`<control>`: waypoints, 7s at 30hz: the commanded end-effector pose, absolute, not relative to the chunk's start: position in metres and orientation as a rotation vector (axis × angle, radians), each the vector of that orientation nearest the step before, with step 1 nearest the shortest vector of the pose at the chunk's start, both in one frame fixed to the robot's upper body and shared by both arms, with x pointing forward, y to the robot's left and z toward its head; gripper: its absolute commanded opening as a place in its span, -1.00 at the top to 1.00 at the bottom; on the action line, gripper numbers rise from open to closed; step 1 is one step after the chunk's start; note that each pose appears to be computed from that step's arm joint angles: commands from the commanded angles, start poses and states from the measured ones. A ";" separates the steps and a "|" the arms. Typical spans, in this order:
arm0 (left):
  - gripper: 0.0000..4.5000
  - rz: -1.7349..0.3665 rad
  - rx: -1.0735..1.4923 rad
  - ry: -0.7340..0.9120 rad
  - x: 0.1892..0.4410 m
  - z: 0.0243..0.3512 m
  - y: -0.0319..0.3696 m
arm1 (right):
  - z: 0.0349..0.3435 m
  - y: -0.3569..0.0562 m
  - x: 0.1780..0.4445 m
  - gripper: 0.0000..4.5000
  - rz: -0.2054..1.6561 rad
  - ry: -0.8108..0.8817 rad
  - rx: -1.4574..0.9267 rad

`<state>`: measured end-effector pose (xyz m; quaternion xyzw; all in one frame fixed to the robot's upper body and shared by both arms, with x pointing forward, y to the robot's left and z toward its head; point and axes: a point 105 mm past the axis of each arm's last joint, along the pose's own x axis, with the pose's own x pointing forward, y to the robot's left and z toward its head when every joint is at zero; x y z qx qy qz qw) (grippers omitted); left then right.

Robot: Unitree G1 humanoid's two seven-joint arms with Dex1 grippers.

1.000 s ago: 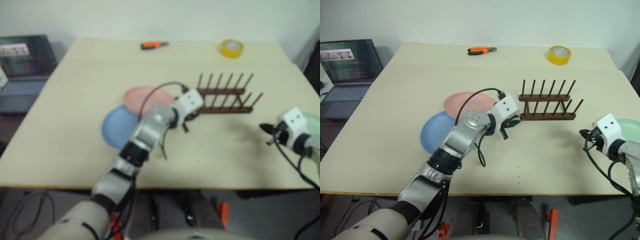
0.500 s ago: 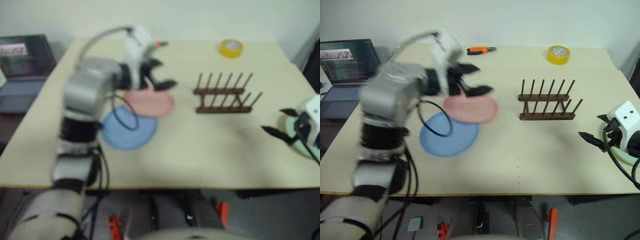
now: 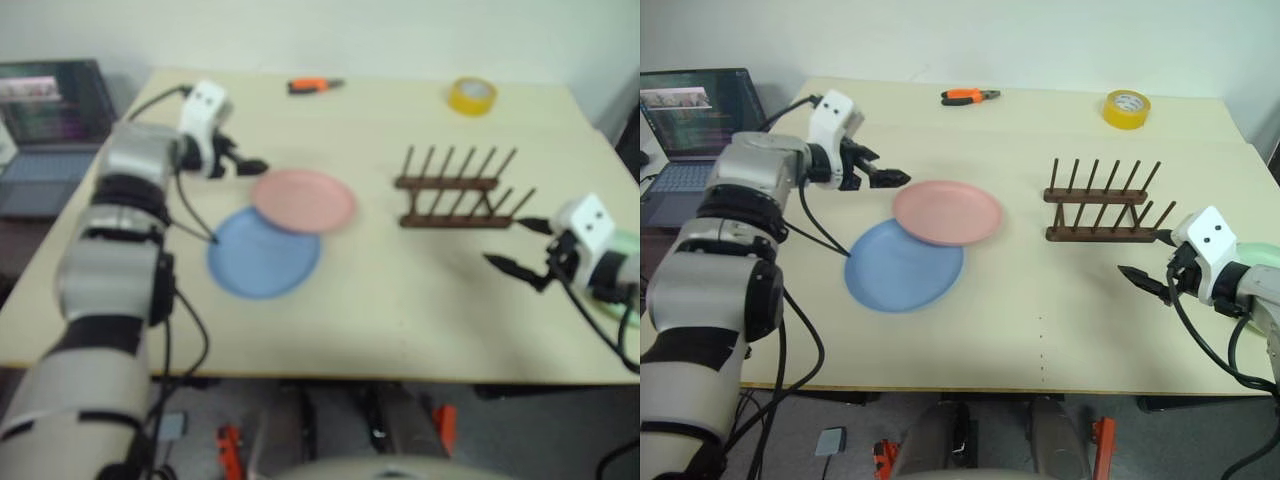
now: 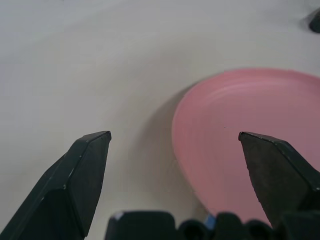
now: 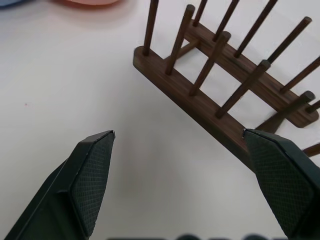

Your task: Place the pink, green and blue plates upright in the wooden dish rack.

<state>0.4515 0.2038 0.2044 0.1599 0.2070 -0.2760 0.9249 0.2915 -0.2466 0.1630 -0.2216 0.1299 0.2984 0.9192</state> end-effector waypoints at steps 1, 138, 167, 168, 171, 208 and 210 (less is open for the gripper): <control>-1.00 -0.549 0.358 0.370 0.457 0.221 0.201 | 0.170 -0.240 0.289 -0.98 0.619 0.232 -0.469; 1.00 -0.639 0.566 -0.073 0.409 0.353 0.112 | 0.239 0.005 0.358 0.98 0.877 -0.408 -0.842; -0.80 -0.656 0.543 -0.257 0.374 0.415 0.169 | 0.267 0.014 0.360 1.00 0.885 -0.575 -0.711; -0.80 -0.660 0.521 -0.296 0.367 0.423 0.177 | 0.272 0.010 0.362 1.00 0.876 -0.573 -0.684; -0.80 -0.696 0.525 -0.430 0.343 0.433 0.199 | 0.297 -0.009 0.370 1.00 0.839 -0.585 -0.577; -0.80 -1.196 0.396 -0.176 0.309 0.308 0.157 | 0.354 -0.263 0.356 1.00 0.902 -0.099 0.422; -0.80 -1.197 0.396 -0.173 0.309 0.308 0.157 | 0.352 -0.265 0.359 1.00 0.888 -0.097 0.425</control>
